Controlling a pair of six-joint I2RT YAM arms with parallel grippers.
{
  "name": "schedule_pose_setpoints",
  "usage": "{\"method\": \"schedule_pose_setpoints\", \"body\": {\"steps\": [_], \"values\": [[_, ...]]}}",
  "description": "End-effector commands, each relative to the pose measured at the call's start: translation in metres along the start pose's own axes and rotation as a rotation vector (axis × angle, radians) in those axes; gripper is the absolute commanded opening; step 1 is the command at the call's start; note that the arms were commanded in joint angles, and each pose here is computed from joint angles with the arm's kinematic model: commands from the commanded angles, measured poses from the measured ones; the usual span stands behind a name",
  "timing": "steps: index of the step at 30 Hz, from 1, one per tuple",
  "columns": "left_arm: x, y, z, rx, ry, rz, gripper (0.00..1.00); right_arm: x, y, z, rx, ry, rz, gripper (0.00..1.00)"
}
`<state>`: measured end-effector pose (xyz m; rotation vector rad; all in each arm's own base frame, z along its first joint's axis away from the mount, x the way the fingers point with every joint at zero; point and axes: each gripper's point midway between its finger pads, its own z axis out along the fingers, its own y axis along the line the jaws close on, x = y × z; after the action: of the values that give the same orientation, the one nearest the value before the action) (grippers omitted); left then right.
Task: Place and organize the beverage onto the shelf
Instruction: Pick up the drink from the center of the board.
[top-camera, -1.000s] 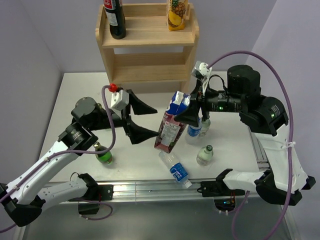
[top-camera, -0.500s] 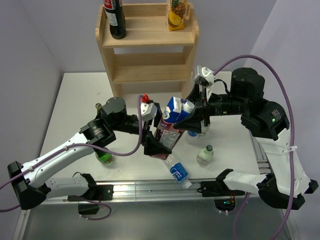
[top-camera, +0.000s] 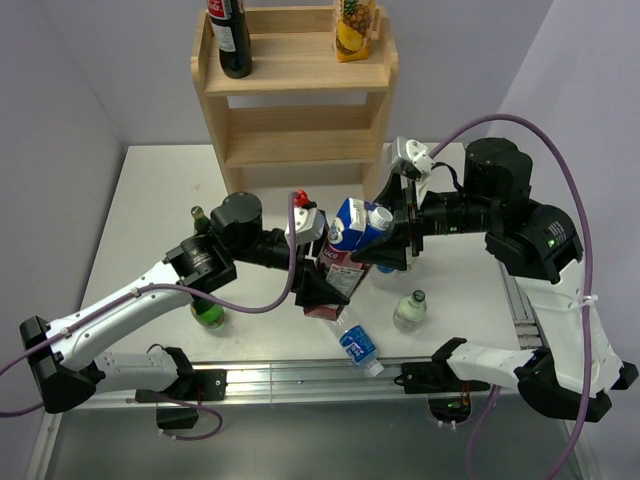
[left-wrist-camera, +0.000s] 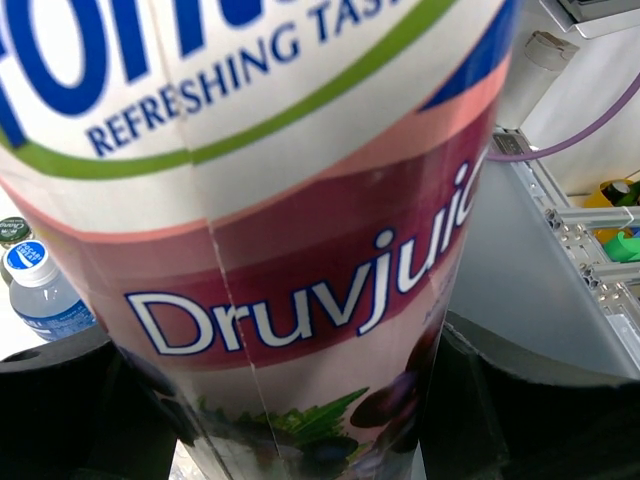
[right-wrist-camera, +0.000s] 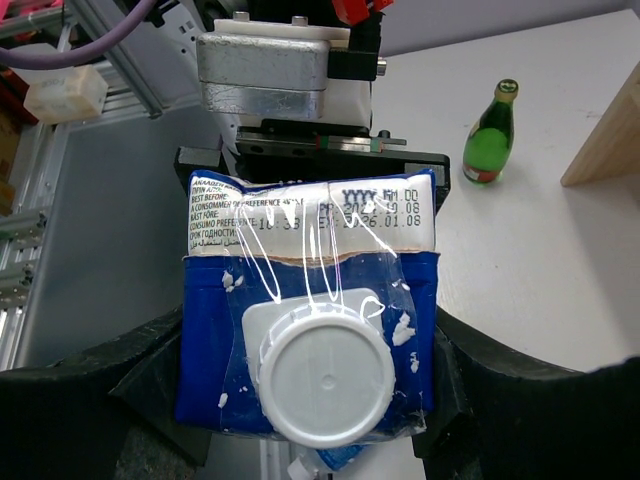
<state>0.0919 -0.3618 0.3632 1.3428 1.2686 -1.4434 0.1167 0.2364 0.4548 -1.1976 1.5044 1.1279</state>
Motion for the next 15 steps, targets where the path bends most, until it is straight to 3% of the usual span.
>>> {"method": "schedule_pose_setpoints", "body": {"steps": [1, 2, 3, 4, 6, 13, 15], "values": [[-0.028, -0.015, 0.002, 0.044, -0.043, 0.036, 0.02, -0.064, 0.024, -0.017, -0.042, -0.220, -0.257, 0.43], [-0.032, -0.010, 0.002, 0.012, -0.056, 0.039, 0.00, -0.065, 0.025, -0.019, -0.034, -0.231, -0.260, 0.48], [-0.036, -0.008, 0.001, -0.008, -0.070, 0.043, 0.00, -0.068, 0.023, -0.020, -0.014, -0.246, -0.264, 0.66], [-0.041, -0.008, 0.001, -0.024, -0.085, 0.043, 0.00, -0.065, 0.020, -0.019, 0.001, -0.244, -0.258, 0.75], [-0.057, -0.005, -0.005, -0.080, -0.143, 0.075, 0.00, -0.068, 0.016, -0.027, 0.070, -0.264, -0.265, 0.82], [-0.099, -0.009, -0.023, -0.161, -0.286, 0.166, 0.00, -0.070, -0.006, -0.050, 0.301, -0.303, -0.224, 0.90], [-0.117, 0.002, -0.032, -0.254, -0.352, 0.175, 0.00, -0.073, -0.010, -0.064, 0.389, -0.340, -0.189, 0.90]]}}
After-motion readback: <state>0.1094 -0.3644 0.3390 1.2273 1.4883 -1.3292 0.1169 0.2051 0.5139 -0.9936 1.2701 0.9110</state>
